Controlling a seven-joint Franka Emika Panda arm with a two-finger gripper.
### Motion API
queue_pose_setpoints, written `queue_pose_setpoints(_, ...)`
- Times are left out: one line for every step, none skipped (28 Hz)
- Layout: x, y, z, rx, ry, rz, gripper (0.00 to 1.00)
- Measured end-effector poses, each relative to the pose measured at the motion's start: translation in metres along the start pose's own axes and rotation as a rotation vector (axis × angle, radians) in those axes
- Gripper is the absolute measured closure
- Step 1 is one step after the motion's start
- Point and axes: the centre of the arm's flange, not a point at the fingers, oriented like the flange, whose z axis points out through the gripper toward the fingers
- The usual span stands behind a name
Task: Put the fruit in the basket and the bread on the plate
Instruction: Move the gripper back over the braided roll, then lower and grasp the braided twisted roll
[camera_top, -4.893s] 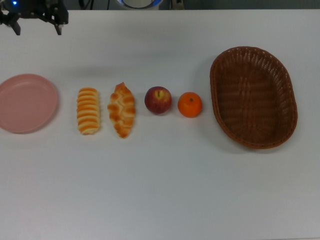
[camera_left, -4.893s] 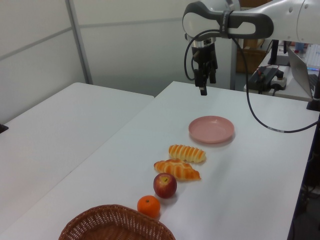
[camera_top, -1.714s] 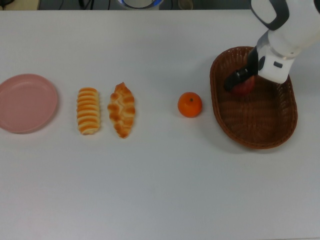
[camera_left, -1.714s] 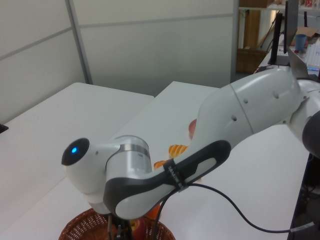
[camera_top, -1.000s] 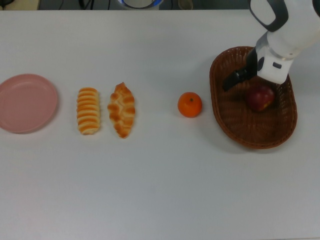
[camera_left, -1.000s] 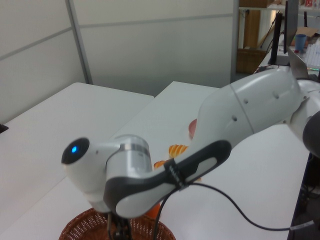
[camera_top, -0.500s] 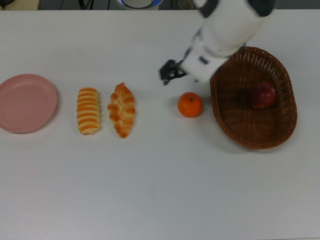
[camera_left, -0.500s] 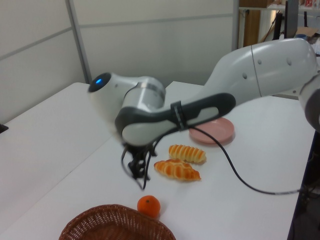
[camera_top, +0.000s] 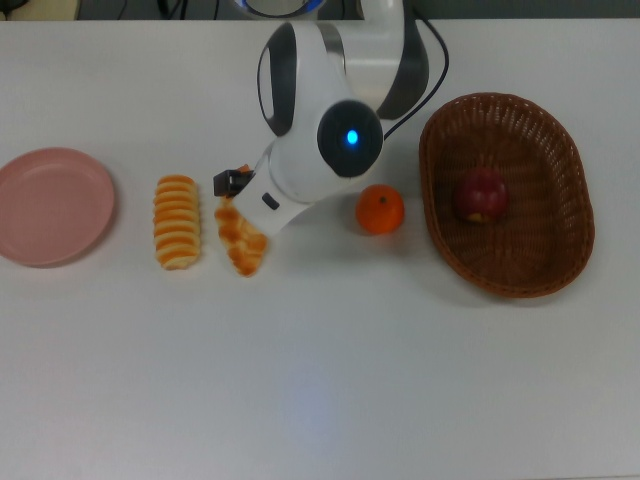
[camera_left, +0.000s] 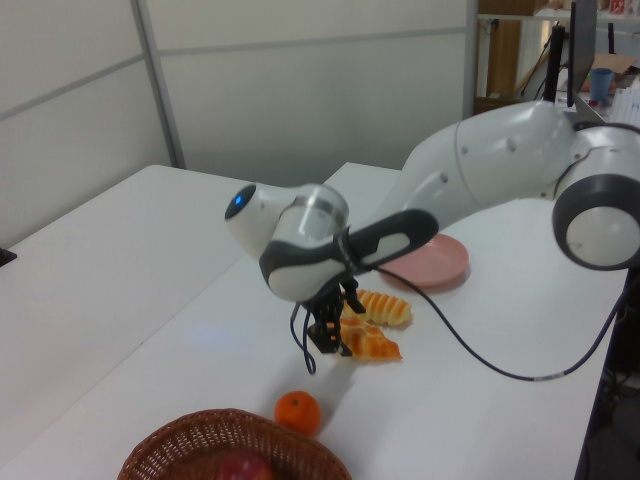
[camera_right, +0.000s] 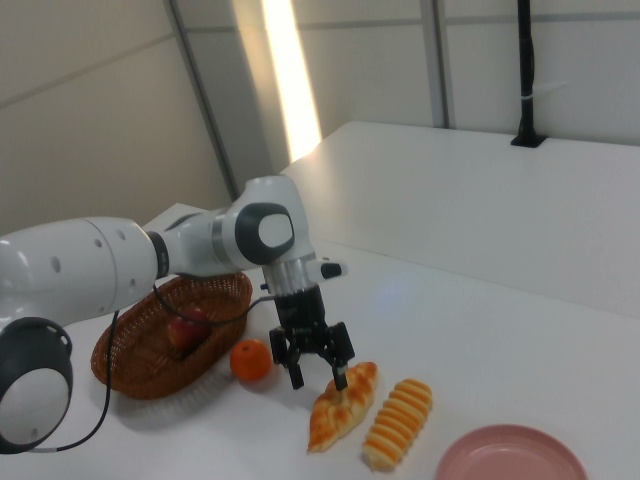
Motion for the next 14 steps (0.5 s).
queue_pose_setpoints(0.002,-0.002,0.005,-0.006,-0.008,-0.004,0.00)
queue_pose_setpoints(0.004,-0.004,0.010,-0.013,-0.014,-0.008,0.00)
queue_pose_setpoints(0.006,-0.005,0.014,-0.020,-0.020,-0.011,0.00)
queue_pose_setpoints(0.008,-0.006,0.018,-0.029,-0.027,-0.015,0.00)
queue_pose_setpoints(0.009,-0.006,0.021,-0.035,-0.030,-0.017,0.00)
queue_pose_setpoints(0.009,-0.006,0.022,-0.043,-0.032,-0.018,0.00)
queue_pose_setpoints(0.010,-0.005,0.024,-0.050,-0.034,-0.019,0.02)
queue_pose_setpoints(0.010,-0.005,0.024,-0.056,-0.034,-0.020,0.06)
queue_pose_setpoints(0.010,-0.004,0.025,-0.058,-0.035,-0.020,0.15)
queue_pose_setpoints(0.010,-0.004,0.025,-0.058,-0.035,-0.020,0.19)
queue_pose_setpoints(0.010,-0.003,0.025,-0.058,-0.035,-0.019,0.23)
queue_pose_setpoints(0.010,-0.003,0.024,-0.058,-0.034,-0.018,0.27)
queue_pose_setpoints(0.010,-0.002,0.024,-0.058,-0.033,-0.017,0.30)
queue_pose_setpoints(0.010,-0.001,0.024,-0.057,-0.032,-0.016,0.36)
